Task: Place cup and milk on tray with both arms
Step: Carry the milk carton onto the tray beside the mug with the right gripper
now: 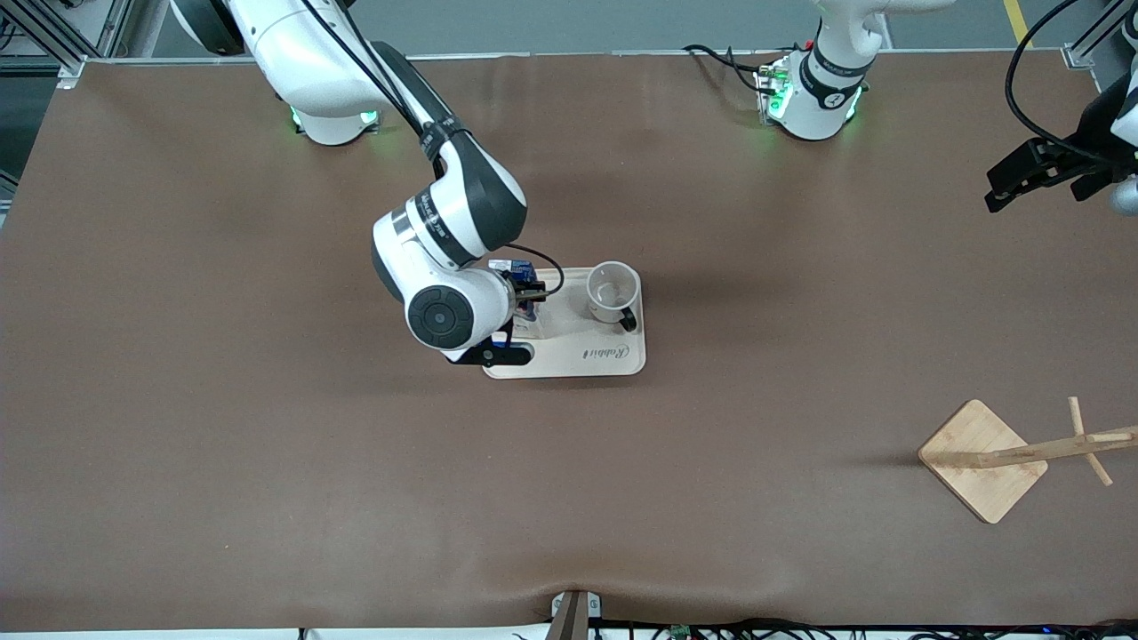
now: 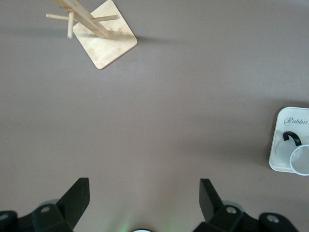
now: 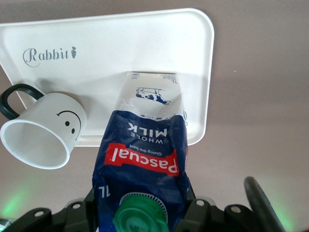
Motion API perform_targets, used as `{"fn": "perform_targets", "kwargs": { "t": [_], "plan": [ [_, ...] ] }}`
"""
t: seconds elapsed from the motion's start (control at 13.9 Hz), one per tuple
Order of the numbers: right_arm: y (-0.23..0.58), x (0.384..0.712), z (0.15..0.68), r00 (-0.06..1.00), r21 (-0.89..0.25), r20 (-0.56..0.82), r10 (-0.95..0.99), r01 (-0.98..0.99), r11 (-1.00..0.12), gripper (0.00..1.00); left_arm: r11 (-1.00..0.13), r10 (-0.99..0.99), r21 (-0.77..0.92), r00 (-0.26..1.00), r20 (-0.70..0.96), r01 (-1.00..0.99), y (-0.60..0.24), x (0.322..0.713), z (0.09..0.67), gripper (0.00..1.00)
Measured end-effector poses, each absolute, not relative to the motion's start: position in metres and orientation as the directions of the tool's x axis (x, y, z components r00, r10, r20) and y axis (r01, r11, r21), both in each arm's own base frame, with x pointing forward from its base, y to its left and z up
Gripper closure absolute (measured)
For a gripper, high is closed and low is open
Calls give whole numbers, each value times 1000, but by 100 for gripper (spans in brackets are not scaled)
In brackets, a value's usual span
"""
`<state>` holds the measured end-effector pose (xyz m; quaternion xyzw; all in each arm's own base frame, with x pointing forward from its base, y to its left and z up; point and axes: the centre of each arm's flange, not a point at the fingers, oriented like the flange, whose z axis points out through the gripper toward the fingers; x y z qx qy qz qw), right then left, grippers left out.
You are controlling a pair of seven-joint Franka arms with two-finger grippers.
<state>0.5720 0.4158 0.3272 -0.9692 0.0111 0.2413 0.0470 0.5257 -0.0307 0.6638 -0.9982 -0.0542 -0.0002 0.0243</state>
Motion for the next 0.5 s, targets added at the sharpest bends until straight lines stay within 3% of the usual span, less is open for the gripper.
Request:
{"fn": "perform_targets", "kwargs": {
  "t": [0.22, 0.5],
  "plan": [
    [416, 572, 326, 884, -84, -468, -1, -46, -995, 35, -993, 109, -49, 994, 2, 108, -31, 526, 663, 0],
    [420, 571, 326, 889, -89, -458, 2, -44, -995, 0, -993, 108, -49, 994, 1, 108, -31, 526, 663, 0]
  ]
}}
